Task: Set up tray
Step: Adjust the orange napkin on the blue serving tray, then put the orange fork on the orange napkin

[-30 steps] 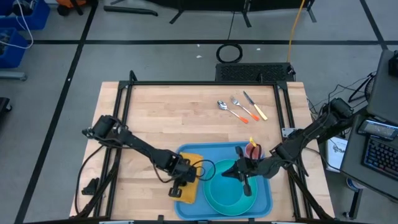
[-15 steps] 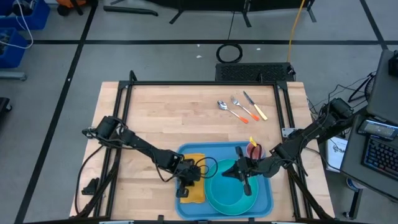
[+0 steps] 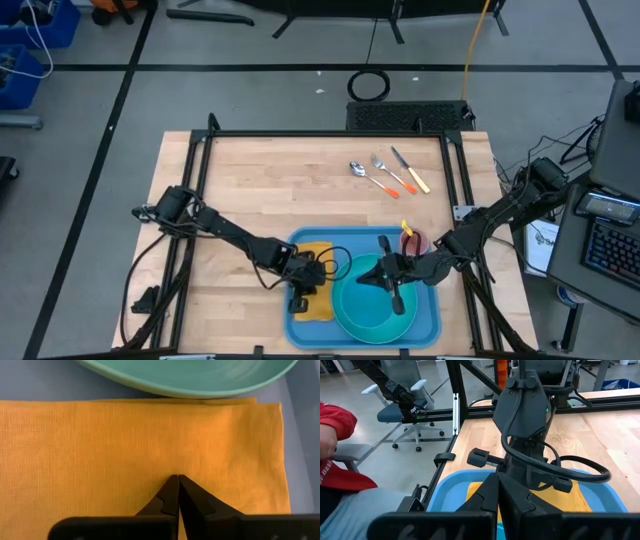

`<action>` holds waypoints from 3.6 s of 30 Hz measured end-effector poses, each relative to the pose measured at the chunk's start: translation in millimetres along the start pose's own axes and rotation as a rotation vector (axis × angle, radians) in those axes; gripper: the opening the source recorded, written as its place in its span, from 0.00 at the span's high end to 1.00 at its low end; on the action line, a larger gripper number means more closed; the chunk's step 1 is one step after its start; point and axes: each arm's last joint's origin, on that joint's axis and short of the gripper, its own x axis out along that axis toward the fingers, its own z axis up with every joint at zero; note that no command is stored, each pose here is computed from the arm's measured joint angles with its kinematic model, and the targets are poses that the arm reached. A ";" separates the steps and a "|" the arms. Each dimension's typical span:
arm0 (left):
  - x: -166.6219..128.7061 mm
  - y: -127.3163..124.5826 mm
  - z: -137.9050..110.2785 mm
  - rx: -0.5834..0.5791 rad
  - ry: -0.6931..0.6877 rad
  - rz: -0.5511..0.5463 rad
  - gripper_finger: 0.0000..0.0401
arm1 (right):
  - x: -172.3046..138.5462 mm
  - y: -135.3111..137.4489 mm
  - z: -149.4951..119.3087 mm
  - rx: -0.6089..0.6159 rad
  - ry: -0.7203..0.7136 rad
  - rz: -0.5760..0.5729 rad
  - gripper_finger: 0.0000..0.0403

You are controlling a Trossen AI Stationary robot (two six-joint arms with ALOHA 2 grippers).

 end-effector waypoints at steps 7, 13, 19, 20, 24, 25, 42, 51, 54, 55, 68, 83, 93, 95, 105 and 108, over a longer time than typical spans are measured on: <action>-18.7 -6.6 4.0 0.000 -0.026 0.006 0.96 | 1.6 -3.5 3.4 0.001 -0.024 -0.009 0.98; -63.7 -29.3 12.9 0.114 -0.199 0.207 0.94 | 4.7 -11.5 6.5 0.005 -0.036 -0.039 0.85; -104.1 -40.8 19.6 0.152 -0.350 0.348 0.74 | 8.3 -22.4 9.2 0.013 -0.040 -0.078 0.74; -107.9 -40.2 19.7 0.163 -0.354 0.370 0.68 | 9.1 -25.8 9.4 0.013 -0.034 -0.092 0.72; -110.3 -31.8 18.7 0.152 -0.342 0.478 0.45 | 13.1 -43.4 8.9 0.001 0.006 -0.161 0.67; -110.6 -28.1 17.8 0.143 -0.330 0.516 0.39 | 14.3 -48.7 9.4 0.001 0.012 -0.176 0.67; -128.6 -2.9 -4.5 0.234 -0.587 0.384 0.04 | -26.6 -169.9 75.3 0.108 0.384 -0.536 0.71; -157.4 8.1 -53.7 0.271 -0.905 0.251 0.11 | -58.5 -231.7 82.6 0.324 0.563 -0.583 0.71; -164.1 11.8 -65.1 0.267 -0.962 0.242 0.12 | -63.3 -252.5 77.8 0.355 0.639 -0.613 0.71; -165.6 12.7 -68.2 0.266 -0.972 0.240 0.12 | -64.3 -259.3 76.2 0.369 0.659 -0.623 0.71; -169.2 19.1 -81.9 0.271 -0.987 0.265 0.12 | -64.3 -334.7 30.5 0.584 1.060 -0.643 0.71; -168.3 24.9 -81.6 0.263 -0.965 0.286 0.12 | -60.4 -363.3 -3.9 0.677 1.200 -0.590 0.71; -167.0 26.4 -82.4 0.259 -0.945 0.291 0.12 | -45.6 -374.2 -21.6 0.694 1.204 -0.526 0.71; -166.9 26.5 -82.5 0.259 -0.944 0.291 0.12 | -44.5 -375.6 -23.7 0.693 1.208 -0.530 0.71; -166.9 26.4 -82.4 0.261 -0.944 0.292 0.12 | -44.5 -384.9 -35.1 0.725 1.230 -0.536 0.71; -166.9 26.4 -82.4 0.261 -0.943 0.292 0.12 | -45.8 -388.1 -38.4 0.724 1.244 -0.555 0.71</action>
